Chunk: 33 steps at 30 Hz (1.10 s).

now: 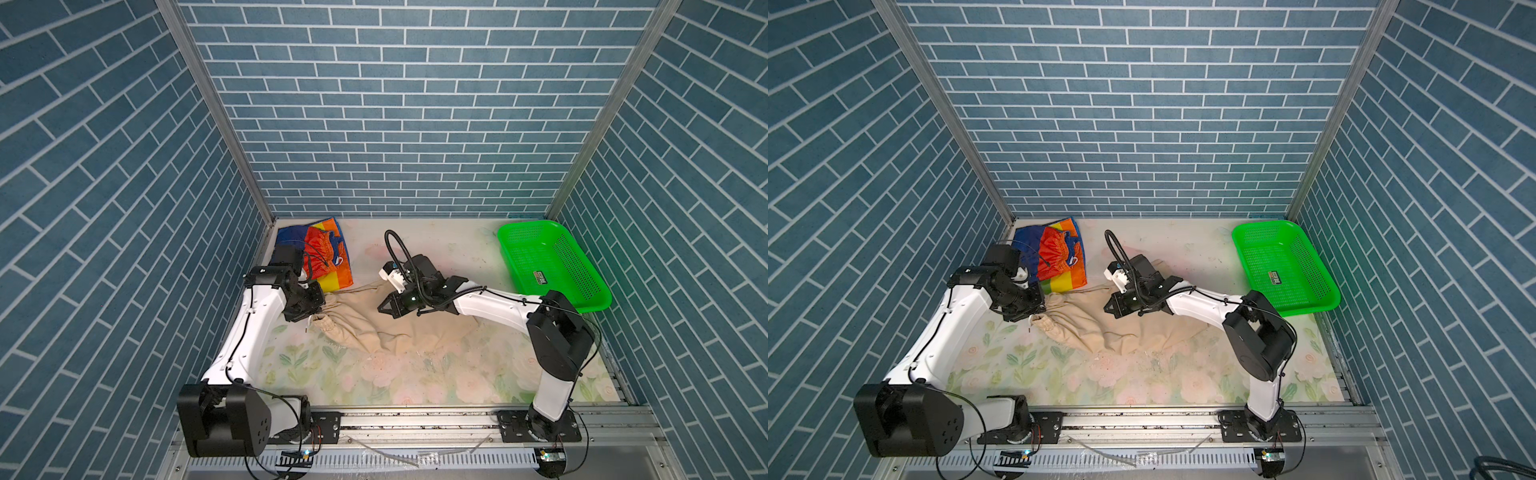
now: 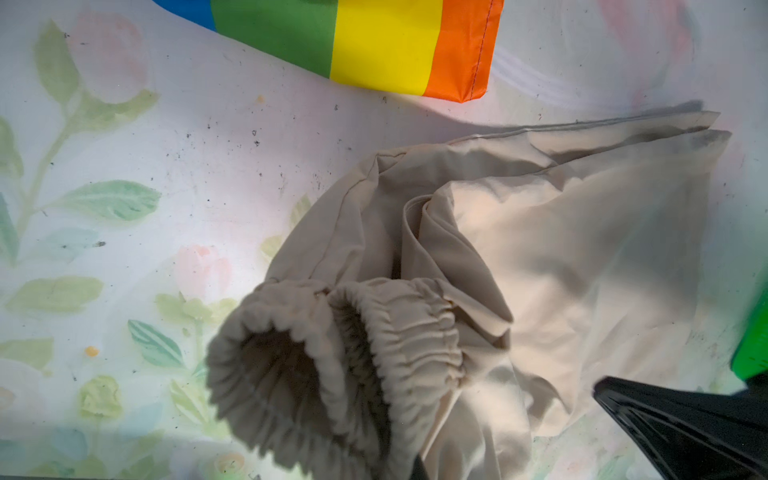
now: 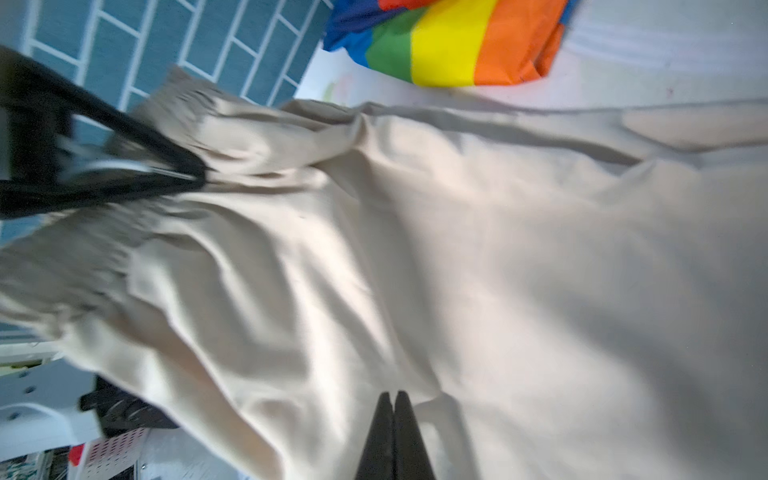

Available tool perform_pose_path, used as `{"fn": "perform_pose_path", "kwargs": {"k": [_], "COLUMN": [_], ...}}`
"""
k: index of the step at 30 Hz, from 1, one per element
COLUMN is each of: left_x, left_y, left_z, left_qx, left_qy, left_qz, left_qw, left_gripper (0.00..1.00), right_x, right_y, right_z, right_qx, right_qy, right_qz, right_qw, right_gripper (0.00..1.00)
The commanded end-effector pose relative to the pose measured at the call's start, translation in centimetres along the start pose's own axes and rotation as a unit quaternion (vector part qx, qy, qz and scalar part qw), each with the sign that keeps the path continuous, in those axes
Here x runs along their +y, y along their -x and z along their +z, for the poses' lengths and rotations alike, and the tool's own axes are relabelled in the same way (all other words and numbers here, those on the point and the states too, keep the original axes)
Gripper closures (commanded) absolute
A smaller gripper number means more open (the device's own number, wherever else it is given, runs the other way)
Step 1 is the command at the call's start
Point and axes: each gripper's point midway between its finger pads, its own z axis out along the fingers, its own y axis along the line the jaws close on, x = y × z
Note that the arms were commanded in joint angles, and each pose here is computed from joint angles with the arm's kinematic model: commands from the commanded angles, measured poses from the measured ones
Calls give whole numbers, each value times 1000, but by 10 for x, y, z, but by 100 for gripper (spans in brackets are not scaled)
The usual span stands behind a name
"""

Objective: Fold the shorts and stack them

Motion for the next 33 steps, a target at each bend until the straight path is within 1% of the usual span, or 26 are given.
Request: {"fn": "perform_pose_path", "kwargs": {"k": [1,4,9,11,15,19,22,24,27,29,30,31,33], "left_x": [11,11,9,9,8,6,4,-1,-11,-16,-19,-20,-25], "left_y": [-6,-6,-2,-1,0,1,1,2,3,4,5,6,9], "left_z": [1,1,2,2,0,-2,-6,-11,-19,-23,-25,-27,-31], "left_qx": [9,8,10,10,12,16,19,20,20,22,22,21,18], "left_qy": [23,24,26,27,29,38,70,98,129,144,151,159,179], "left_qz": [7,6,7,6,8,18,46,75,115,133,142,148,168], "left_qw": [1000,1000,1000,1000,999,999,996,992,985,980,978,976,969], "left_gripper": [96,95,95,95,95,94,93,93,95,95,96,96,96], "right_x": [4,2,10,11,8,7,1,-10,-34,-54,-67,-80,-108], "right_y": [-28,-48,-82,-91,-100,-92,-74,-52,-29,-30,-38,-47,-72], "right_z": [13,25,50,63,82,80,62,38,-7,-35,-47,-57,-79], "right_qx": [54,98,189,212,233,220,183,132,55,26,23,23,24], "right_qy": [29,30,43,49,55,49,38,39,31,2,-23,-50,-98], "right_qz": [29,35,30,34,51,36,24,45,96,123,140,157,206], "right_qw": [998,994,981,975,970,973,982,989,993,992,990,986,973], "right_gripper": [100,100,100,100,100,100,100,100,100,100,100,100,100]}}
